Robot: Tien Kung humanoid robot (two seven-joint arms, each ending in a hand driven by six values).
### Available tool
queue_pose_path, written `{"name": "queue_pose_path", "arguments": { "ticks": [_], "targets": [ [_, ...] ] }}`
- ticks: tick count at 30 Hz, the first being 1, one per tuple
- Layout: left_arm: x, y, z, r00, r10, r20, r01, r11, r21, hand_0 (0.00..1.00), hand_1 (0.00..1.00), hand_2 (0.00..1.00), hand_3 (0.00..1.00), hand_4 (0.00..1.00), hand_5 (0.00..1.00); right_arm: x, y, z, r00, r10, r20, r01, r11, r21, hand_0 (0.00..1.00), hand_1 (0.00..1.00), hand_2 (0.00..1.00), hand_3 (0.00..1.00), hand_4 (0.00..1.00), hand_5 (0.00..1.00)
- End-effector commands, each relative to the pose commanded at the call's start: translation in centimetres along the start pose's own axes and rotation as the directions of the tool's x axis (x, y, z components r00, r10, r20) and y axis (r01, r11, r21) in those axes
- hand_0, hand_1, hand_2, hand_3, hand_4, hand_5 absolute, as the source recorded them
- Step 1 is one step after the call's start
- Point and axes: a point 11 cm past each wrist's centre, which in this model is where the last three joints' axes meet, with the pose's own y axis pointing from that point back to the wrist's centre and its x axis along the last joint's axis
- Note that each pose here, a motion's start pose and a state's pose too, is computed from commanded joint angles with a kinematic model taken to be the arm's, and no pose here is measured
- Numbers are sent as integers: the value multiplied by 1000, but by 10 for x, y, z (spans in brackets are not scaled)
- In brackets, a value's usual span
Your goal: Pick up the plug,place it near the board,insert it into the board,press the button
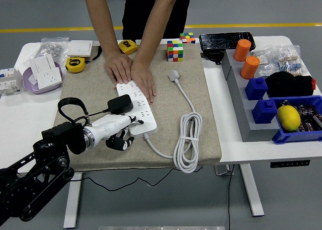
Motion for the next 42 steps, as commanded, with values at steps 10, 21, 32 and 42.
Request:
{"name": "queue_pose_path", "arguments": {
  "ticks": [10,21,32,42],
  "targets": [
    [-4,-1,-3,1000,-23,13,23,1000,16,161,39,154,809,474,16,0,0,0,1000,1,1,-1,1000,-1,985,941,870,841,998,943],
    [-11,-2,-6,997,-66,30,65,997,35,161,37,154,775,475,15,1,0,-1,1000,1,1,-1,1000,1,985,941,868,841,998,945],
    [16,13,23,999,40,-13,-41,996,-84,164,38,153,730,456,21,1,0,1,1000,2,-3,-2,1000,-3,985,940,867,841,998,947],
    [51,41,45,922,200,-331,-293,920,-260,507,451,512,794,747,201,1,0,2,1000,2,-4,-2,1000,-4,985,940,867,842,998,947]
  ]
}}
